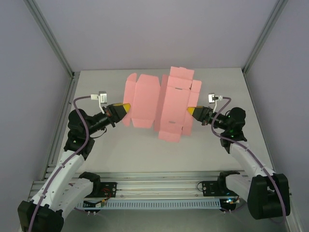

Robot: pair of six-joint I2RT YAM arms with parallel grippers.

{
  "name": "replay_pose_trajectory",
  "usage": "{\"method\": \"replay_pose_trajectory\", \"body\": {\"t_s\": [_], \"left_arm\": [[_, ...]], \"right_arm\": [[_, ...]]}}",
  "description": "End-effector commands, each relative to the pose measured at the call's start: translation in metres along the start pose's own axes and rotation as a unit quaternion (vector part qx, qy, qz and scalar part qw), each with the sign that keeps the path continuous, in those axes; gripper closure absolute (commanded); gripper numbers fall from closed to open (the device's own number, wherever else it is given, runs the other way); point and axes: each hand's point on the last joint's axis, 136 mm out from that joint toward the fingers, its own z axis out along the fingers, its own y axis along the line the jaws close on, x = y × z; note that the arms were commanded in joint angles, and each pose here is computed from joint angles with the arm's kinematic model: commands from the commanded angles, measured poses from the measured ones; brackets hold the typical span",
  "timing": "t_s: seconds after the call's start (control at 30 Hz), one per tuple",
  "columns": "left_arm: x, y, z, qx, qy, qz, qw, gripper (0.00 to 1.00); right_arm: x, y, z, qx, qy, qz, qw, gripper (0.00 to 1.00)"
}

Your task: Assemble paper box

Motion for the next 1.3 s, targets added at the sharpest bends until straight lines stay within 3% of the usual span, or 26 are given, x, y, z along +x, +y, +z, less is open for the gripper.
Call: {"method": "replay_pose_trajectory", "body": {"t_s": [0.0, 0.07, 0.1, 0.13, 0.17, 0.2, 0.3, 0.4, 0.53, 0.67, 0.7, 0.73, 0.8, 0.9, 1.03, 1.1, 1.17, 1.27], "left_arm": [[0.012, 0.013, -0.003, -0.024, 0.004, 0.002, 1.0, 1.0], [0.016, 0.024, -0.005, -0.048, 0.002, -0.007, 0.999, 1.0], [0.018, 0.035, -0.007, -0.079, 0.001, -0.013, 0.997, 0.85], [0.02, 0.049, -0.012, -0.123, -0.001, -0.021, 0.992, 0.58], [0.023, 0.068, -0.022, -0.183, -0.005, -0.03, 0.983, 0.43], [0.023, 0.084, -0.033, -0.241, -0.01, -0.033, 0.97, 0.39], [0.02, 0.119, -0.073, -0.392, -0.021, -0.027, 0.919, 0.01], [0.018, 0.129, -0.101, -0.473, -0.014, -0.019, 0.881, 0.0], [0.002, 0.126, -0.112, -0.493, -0.039, 0.0, 0.869, 0.0], [-0.009, 0.124, -0.109, -0.495, -0.049, 0.012, 0.868, 0.0], [-0.009, 0.127, -0.107, -0.497, -0.044, 0.012, 0.867, 0.0], [-0.009, 0.129, -0.104, -0.498, -0.037, 0.012, 0.867, 0.0], [-0.007, 0.136, -0.097, -0.498, -0.021, 0.013, 0.867, 0.0], [-0.004, 0.147, -0.077, -0.48, 0.001, 0.014, 0.877, 0.0], [0.004, 0.152, -0.034, -0.403, 0.035, 0.022, 0.914, 0.0], [0.012, 0.154, -0.016, -0.362, 0.053, 0.024, 0.93, 0.0], [0.025, 0.153, 0.003, -0.311, 0.081, 0.03, 0.946, 0.0], [0.054, 0.134, 0.029, -0.186, 0.151, 0.069, 0.969, 0.0]], "right_arm": [[-0.009, 0.011, -0.001, 0.016, 0.007, -0.029, 0.999, 1.0], [-0.006, 0.004, -0.003, 0.054, 0.028, -0.034, 0.998, 1.0], [-0.009, 0.002, -0.004, 0.079, 0.035, -0.048, 0.995, 1.0], [-0.007, 0.001, -0.006, 0.094, 0.054, -0.058, 0.992, 1.0], [-0.004, 0.001, -0.008, 0.108, 0.077, -0.068, 0.989, 1.0], [-0.005, -0.001, -0.01, 0.127, 0.089, -0.072, 0.985, 1.0], [0.003, 0.015, -0.017, 0.129, 0.149, -0.11, 0.974, 1.0], [0.022, 0.05, -0.019, 0.062, 0.218, -0.133, 0.965, 1.0], [0.067, 0.095, -0.011, -0.046, 0.307, -0.178, 0.934, 1.0], [0.106, 0.076, -0.012, 0.014, 0.428, -0.235, 0.873, 1.0], [0.108, 0.062, -0.012, 0.041, 0.453, -0.225, 0.862, 1.0], [0.109, 0.042, -0.013, 0.08, 0.481, -0.221, 0.845, 0.94], [0.108, 0.003, -0.014, 0.137, 0.53, -0.236, 0.803, 0.92], [0.094, -0.057, -0.002, 0.186, 0.575, -0.319, 0.73, 0.98], [0.067, -0.129, 0.039, 0.208, 0.591, -0.438, 0.645, 1.0], [0.062, -0.146, 0.059, 0.197, 0.585, -0.469, 0.632, 1.0], [0.063, -0.155, 0.081, 0.173, 0.566, -0.498, 0.634, 1.0], [0.067, -0.16, 0.103, 0.127, 0.53, -0.548, 0.634, 1.0]]}}
